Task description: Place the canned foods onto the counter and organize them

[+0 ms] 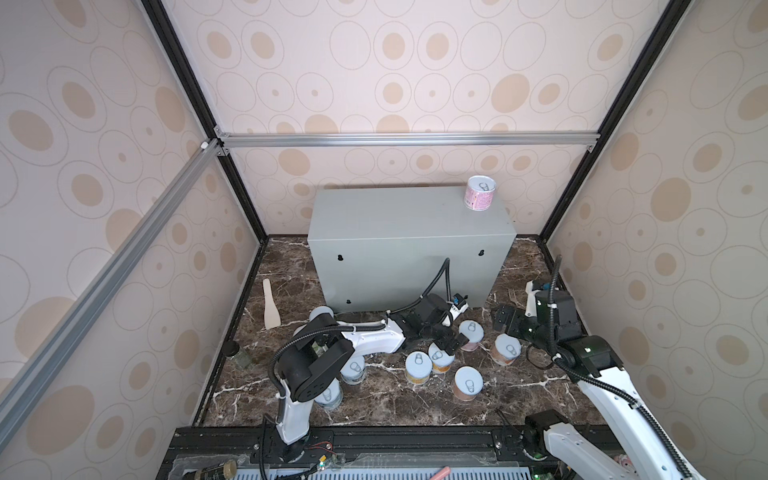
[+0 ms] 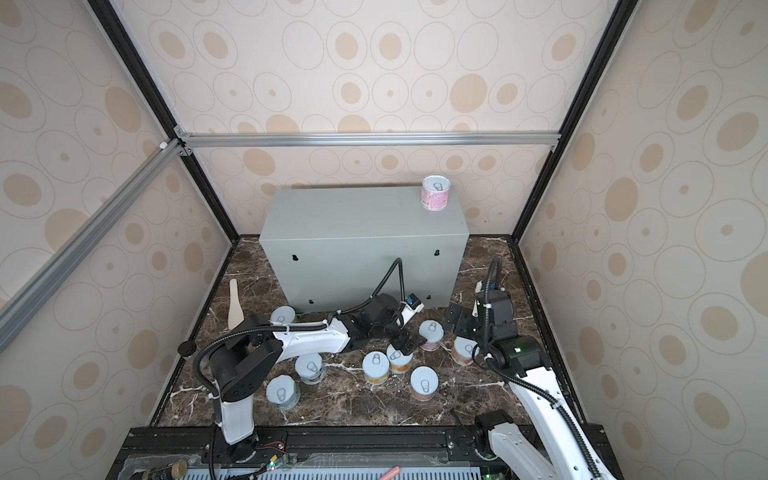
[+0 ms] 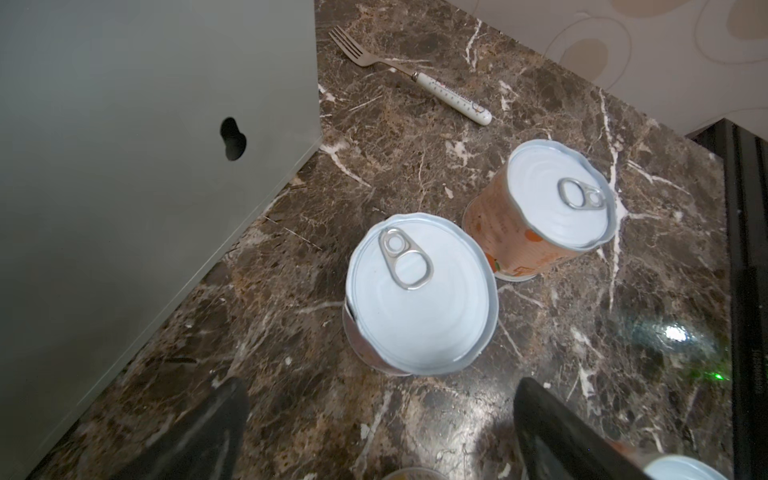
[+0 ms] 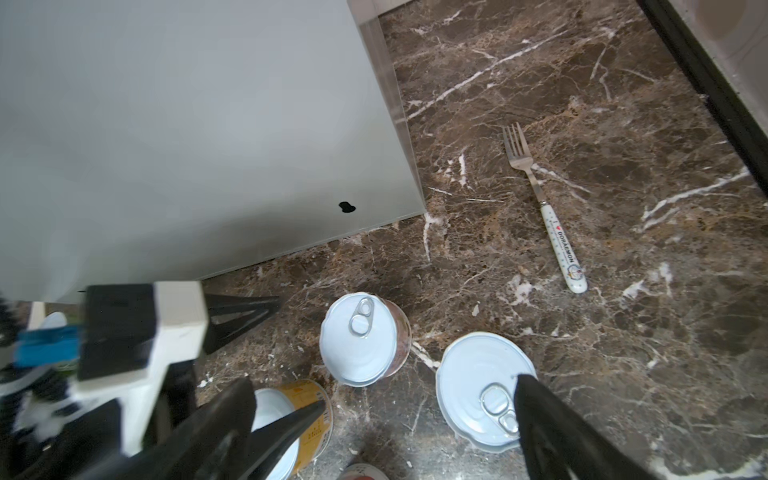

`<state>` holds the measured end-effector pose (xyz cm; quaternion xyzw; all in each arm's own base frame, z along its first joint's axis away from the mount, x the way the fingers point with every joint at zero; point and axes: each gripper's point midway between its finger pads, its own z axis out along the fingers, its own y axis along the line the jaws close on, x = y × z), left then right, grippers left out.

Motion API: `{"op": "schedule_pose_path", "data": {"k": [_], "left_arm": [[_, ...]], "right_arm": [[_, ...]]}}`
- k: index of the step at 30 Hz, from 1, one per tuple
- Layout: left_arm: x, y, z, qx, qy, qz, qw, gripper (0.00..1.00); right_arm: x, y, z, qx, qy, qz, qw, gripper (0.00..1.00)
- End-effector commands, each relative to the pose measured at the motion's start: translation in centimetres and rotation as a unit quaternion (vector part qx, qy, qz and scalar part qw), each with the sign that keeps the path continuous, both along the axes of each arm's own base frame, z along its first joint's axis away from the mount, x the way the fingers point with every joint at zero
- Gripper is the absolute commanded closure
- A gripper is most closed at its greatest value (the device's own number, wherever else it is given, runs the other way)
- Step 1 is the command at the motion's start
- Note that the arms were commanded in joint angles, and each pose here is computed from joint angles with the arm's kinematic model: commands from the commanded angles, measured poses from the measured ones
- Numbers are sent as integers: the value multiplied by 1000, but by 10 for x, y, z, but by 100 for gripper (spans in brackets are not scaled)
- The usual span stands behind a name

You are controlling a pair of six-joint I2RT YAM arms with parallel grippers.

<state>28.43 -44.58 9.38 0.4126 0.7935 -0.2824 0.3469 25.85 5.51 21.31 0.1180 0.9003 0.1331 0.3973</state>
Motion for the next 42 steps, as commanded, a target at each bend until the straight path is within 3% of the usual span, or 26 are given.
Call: {"op": "schedule_pose_path", "data": {"k": [1, 12, 19, 27, 42], "left_arm": [[-1, -16, 2, 1, -12, -27, 1000, 1], [5, -42, -36, 36, -27, -32, 998, 1], [9, -56, -51, 24, -32, -30, 999, 2], [13, -65, -58, 25, -36, -31, 999, 7], [-1, -20, -63, 61, -40, 0, 997, 7]], "right_arm": [[-10, 9, -2, 38, 1, 12, 999, 1], [-15, -3, 20, 62, -52, -22, 997, 1], [-22, -18, 36, 50, -87, -53, 994, 1], [-22, -17, 34, 48, -86, -50, 994, 1], [-21, -15, 31, 47, -82, -43, 995, 0]]}}
